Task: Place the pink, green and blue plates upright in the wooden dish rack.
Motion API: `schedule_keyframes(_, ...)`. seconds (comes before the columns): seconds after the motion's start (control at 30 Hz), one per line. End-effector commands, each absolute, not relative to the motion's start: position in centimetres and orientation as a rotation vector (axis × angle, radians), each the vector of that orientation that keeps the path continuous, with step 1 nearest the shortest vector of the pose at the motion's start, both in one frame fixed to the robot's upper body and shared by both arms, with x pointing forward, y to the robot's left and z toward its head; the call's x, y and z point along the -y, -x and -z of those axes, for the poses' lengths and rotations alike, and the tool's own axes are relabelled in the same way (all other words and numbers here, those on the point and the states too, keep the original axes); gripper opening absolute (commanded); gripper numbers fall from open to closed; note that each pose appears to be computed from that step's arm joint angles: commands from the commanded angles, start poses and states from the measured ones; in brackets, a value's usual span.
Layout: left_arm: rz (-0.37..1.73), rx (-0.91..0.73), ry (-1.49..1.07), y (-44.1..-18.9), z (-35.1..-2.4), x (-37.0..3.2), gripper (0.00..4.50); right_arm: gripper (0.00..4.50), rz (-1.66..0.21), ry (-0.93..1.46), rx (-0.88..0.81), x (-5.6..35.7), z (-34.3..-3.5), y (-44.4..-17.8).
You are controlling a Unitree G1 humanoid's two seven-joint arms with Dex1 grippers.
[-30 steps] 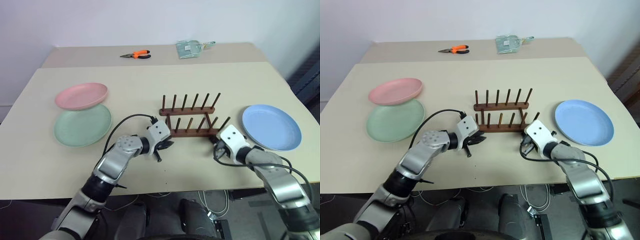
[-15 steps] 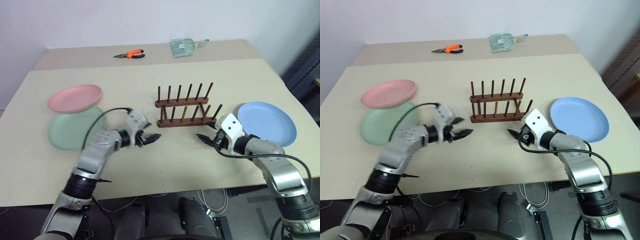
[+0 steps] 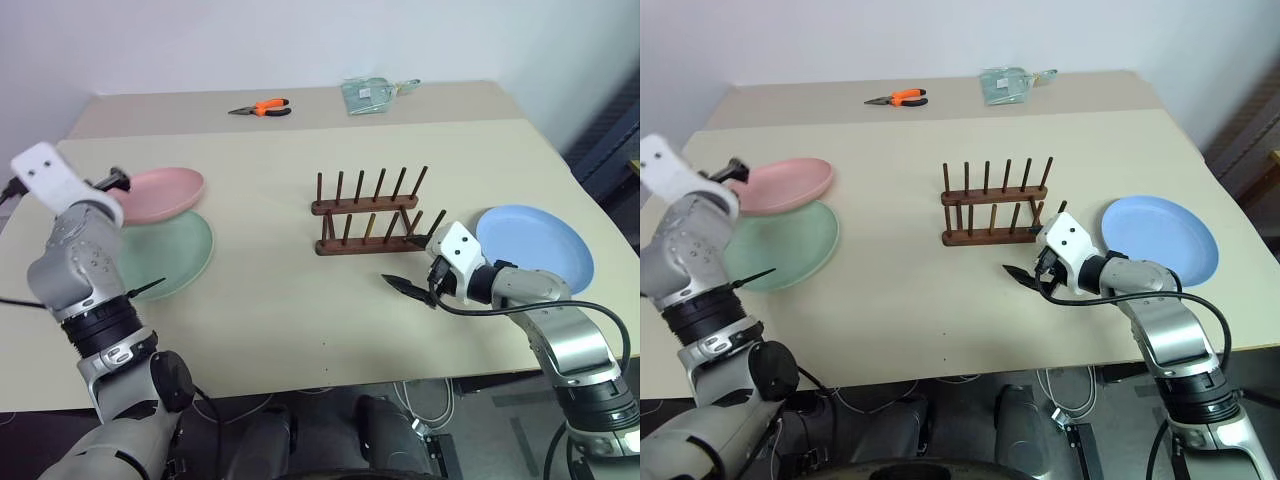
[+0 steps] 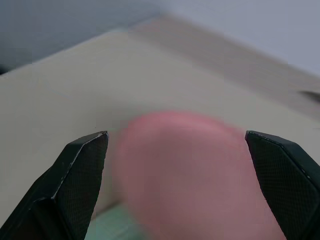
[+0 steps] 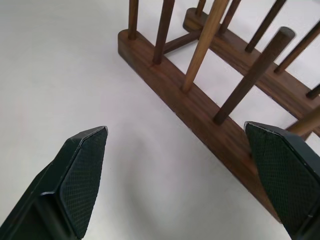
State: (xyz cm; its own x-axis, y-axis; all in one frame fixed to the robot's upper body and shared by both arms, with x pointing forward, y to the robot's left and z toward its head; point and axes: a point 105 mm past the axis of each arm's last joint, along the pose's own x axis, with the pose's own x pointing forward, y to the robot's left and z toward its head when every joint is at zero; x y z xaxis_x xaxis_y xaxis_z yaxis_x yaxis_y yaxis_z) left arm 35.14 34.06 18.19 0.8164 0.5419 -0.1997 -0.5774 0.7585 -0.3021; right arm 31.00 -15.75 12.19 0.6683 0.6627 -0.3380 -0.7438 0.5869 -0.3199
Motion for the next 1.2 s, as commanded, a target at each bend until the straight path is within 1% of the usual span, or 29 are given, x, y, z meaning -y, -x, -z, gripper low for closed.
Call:
schedule_keyframes(0.03,-0.583,-0.127,0.461,-34.7,-17.7,-33.4,4.50,4.47,-0.849,0.499,-0.149,15.3,-12.9,-31.3)
schedule_keyframes(0.13,-0.538,-0.202,0.577,-35.1,-15.6,-32.5,4.50,4.47,-0.855,0.503,-0.139,15.0,-12.9,-31.4)
schedule_keyframes(0.23,-0.494,-0.226,0.669,-35.8,-14.7,-32.0,4.50,4.47,-0.858,0.501,-0.124,14.7,-13.0,-31.4)
schedule_keyframes(0.27,-0.488,-0.227,0.687,-36.1,-14.5,-32.0,3.99,4.50,-0.860,0.502,-0.120,14.6,-13.1,-31.4)
schedule_keyframes(0.3,-0.479,-0.231,0.709,-36.3,-14.3,-32.0,3.67,4.50,-0.859,0.503,-0.114,14.5,-13.1,-31.3)
schedule_keyframes(0.53,-0.398,-0.199,0.698,-37.9,-15.1,-31.6,0.07,4.50,-0.815,0.511,-0.092,15.2,-13.7,-30.9)
schedule_keyframes(0.67,-0.298,-0.166,0.656,-38.7,-16.2,-30.2,0.03,4.50,-0.809,0.498,-0.068,15.2,-14.7,-30.5)
schedule_keyframes(0.77,-0.130,-0.043,0.574,-39.3,-19.7,-27.4,0.03,4.50,-0.826,0.520,-0.004,14.8,-17.3,-30.5)
schedule_keyframes(0.83,0.000,0.028,0.540,-39.3,-22.1,-24.7,0.03,4.50,-0.867,0.592,0.067,13.8,-19.6,-30.3)
schedule_keyframes(0.9,0.085,0.064,0.520,-39.2,-23.4,-22.9,0.03,4.50,-0.883,0.646,0.122,12.9,-21.0,-30.2)
schedule_keyframes(0.97,0.214,0.080,0.489,-39.1,-25.3,-18.9,0.03,4.50,-0.892,0.767,0.249,10.6,-22.9,-30.7)
schedule_keyframes(1.0,0.252,0.082,0.482,-39.0,-25.8,-17.7,0.03,4.50,-0.895,0.809,0.289,9.8,-23.4,-30.8)
schedule_keyframes(1.13,0.392,0.054,0.455,-38.5,-27.1,-12.5,0.03,4.50,-0.819,1.096,0.385,7.7,-23.5,-33.0)
schedule_keyframes(1.2,0.428,0.053,0.467,-38.2,-27.5,-11.4,0.03,4.50,-0.790,1.160,0.405,7.4,-23.4,-33.8)
